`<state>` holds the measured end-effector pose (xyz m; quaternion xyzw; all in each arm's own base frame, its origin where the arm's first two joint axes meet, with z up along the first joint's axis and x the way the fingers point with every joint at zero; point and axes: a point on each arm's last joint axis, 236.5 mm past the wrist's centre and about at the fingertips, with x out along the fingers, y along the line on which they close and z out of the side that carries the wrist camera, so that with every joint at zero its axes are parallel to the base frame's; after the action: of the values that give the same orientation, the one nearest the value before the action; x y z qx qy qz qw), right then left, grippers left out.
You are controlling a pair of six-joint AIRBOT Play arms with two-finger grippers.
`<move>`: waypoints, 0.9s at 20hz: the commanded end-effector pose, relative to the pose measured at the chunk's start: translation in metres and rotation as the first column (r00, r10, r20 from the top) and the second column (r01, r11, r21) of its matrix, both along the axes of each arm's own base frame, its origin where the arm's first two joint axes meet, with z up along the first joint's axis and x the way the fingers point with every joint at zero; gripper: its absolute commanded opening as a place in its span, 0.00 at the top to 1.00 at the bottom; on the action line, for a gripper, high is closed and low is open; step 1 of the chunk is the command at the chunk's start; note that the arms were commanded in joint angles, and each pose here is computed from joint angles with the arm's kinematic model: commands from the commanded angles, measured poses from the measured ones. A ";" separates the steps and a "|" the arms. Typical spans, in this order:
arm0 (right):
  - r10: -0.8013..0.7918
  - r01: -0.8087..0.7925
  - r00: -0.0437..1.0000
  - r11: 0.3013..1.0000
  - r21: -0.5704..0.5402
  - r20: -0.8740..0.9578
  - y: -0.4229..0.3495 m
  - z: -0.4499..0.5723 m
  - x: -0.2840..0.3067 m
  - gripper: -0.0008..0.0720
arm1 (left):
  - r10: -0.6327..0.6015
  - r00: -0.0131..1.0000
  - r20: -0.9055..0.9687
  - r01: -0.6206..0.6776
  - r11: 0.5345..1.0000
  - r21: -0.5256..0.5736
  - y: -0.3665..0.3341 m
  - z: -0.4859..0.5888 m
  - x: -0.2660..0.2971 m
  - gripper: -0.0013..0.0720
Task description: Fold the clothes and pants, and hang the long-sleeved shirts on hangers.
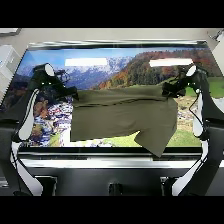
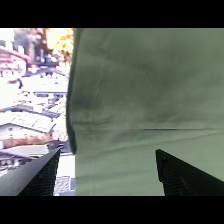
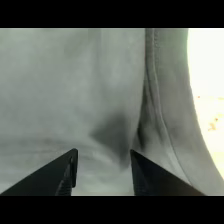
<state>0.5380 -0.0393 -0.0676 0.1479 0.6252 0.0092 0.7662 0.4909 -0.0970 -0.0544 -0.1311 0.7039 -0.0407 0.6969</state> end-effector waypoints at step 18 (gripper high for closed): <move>-0.159 0.189 0.982 0.868 0.458 -0.104 -0.026 0.024 -0.201 0.41 | 0.263 0.953 0.153 -0.236 0.956 -0.176 0.060 0.084 -0.154 0.02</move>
<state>0.3602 -0.0788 -0.0267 0.3543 0.6189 0.0758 0.6969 0.3571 -0.0096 0.0384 -0.2327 0.6346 0.0249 0.7366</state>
